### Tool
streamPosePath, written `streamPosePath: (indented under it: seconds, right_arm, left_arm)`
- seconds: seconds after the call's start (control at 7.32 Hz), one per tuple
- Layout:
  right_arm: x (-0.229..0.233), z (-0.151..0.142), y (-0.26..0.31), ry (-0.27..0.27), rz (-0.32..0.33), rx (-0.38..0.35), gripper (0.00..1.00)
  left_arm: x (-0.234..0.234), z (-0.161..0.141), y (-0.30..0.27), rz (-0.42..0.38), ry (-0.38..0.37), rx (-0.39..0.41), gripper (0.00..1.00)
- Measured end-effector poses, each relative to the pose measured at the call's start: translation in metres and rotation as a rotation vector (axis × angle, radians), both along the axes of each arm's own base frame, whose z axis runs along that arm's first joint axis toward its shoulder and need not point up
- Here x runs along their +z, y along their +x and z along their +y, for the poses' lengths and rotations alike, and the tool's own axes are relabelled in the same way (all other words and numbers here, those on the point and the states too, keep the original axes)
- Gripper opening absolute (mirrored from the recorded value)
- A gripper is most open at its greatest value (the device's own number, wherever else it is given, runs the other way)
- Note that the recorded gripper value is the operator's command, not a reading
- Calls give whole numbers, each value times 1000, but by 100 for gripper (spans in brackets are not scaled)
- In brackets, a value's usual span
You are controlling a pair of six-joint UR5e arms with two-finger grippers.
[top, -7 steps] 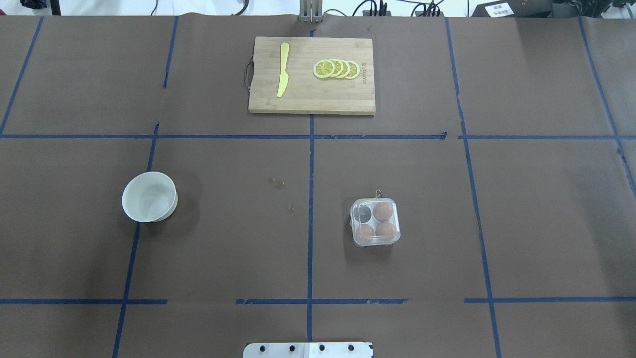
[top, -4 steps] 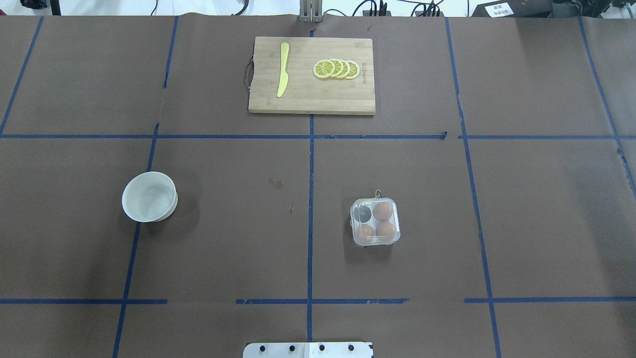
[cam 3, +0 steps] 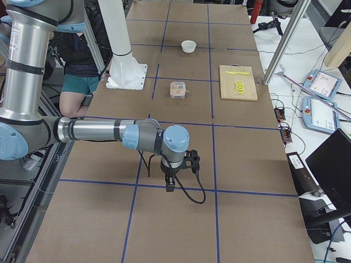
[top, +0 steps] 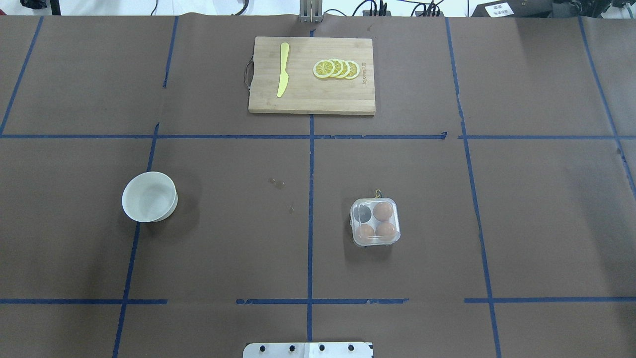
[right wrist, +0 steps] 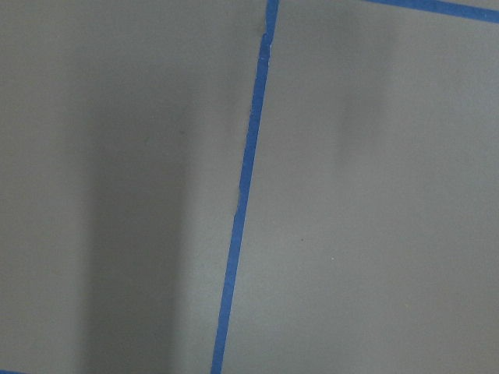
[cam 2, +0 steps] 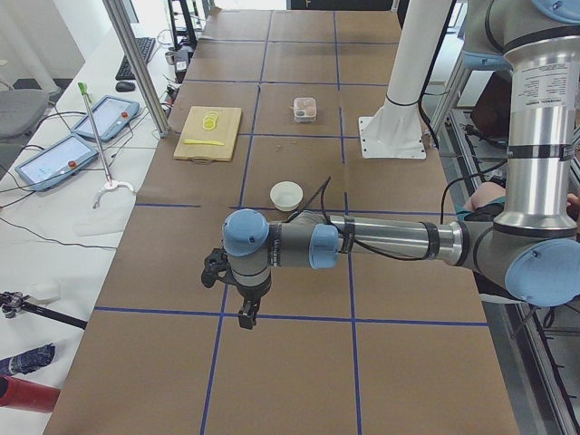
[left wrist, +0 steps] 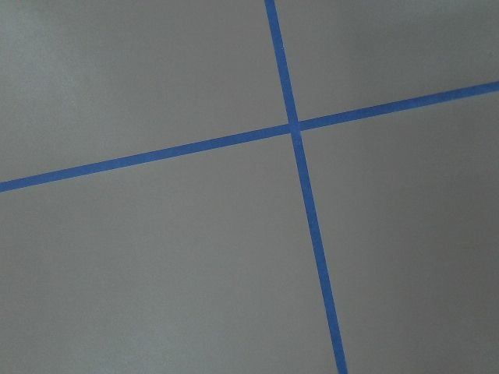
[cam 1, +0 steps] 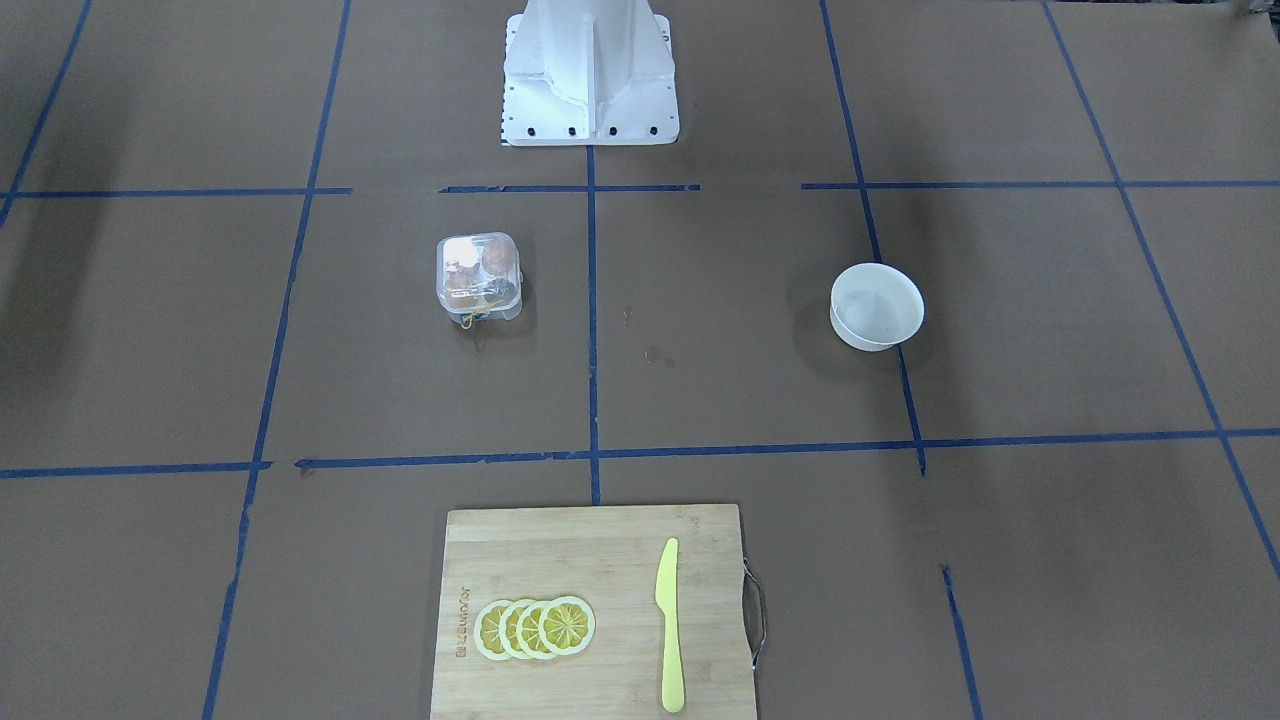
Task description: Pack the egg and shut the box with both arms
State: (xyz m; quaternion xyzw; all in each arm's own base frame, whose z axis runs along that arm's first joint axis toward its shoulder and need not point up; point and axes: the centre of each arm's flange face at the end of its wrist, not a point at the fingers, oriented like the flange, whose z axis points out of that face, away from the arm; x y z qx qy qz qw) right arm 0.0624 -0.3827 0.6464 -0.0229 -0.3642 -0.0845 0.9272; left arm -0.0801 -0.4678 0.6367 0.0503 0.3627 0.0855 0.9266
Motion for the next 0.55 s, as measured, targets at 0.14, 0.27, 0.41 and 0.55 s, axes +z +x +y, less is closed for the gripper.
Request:
streamPosePath:
  seconds: [0.14, 0.27, 0.41, 0.55]
  right_arm:
    - [-1, 0, 0, 2, 0, 0, 100]
    - [-1, -1, 0, 3, -1, 0, 100]
    - [-2, -2, 0, 6, -1, 0, 100]
    - [-4, -4, 0, 9, -2, 0, 100]
  left_arm:
    - [1, 0, 0, 0, -2, 0, 100]
    - [1, 0, 0, -1, -2, 0, 100]
    - [2, 1, 0, -1, -4, 0, 100]
    - [2, 1, -1, -1, -5, -1, 100]
